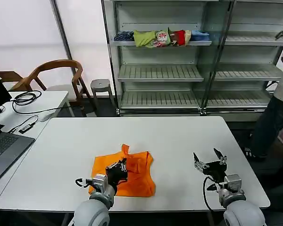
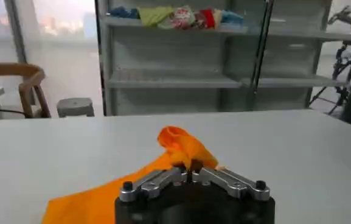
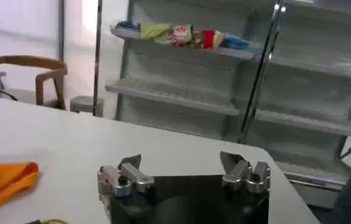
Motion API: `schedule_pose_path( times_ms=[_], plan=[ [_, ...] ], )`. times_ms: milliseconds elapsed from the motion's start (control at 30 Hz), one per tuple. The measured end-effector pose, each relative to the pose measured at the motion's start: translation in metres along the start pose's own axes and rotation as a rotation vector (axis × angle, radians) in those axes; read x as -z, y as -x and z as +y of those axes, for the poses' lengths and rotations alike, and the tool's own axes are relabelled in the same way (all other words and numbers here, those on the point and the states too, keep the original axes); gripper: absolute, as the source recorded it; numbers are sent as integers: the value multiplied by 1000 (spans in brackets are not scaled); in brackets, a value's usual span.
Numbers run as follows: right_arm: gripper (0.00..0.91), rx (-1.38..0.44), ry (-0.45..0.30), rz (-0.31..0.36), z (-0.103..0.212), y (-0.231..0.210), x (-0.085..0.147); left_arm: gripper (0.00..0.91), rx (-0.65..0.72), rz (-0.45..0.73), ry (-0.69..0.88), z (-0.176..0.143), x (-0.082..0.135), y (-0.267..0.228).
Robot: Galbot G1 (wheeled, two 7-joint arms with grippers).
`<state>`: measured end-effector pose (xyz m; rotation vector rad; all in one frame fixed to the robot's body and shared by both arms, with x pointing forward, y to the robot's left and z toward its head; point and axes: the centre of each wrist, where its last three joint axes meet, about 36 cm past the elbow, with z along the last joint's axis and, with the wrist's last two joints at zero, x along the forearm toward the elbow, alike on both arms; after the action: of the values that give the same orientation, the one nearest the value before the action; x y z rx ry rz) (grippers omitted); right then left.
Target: Fold and organize the clothes.
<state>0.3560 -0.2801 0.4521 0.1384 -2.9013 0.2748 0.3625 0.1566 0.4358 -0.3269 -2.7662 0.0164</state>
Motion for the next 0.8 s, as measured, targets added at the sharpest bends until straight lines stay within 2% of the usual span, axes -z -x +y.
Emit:
schedule_pose_path(
  times_ms=[267,300,333,567,800],
  plan=[
    [907,5,5,-4,2,4,1,50,-16,17,-29,-12,-4,4],
    [907,5,5,-4,2,4,1,161,-20,18,-35,-14,-4,4],
    [907,5,5,-3,2,4,1,907,-22,19,-38,-16,-4,5],
    [907,3,4,-3,0,4,0,907,-49,12,-84,-28,-6,9],
    [907,3,1,-10,-1,6,1,907,-111,-43,-167,-36,-1,8]
  ],
)
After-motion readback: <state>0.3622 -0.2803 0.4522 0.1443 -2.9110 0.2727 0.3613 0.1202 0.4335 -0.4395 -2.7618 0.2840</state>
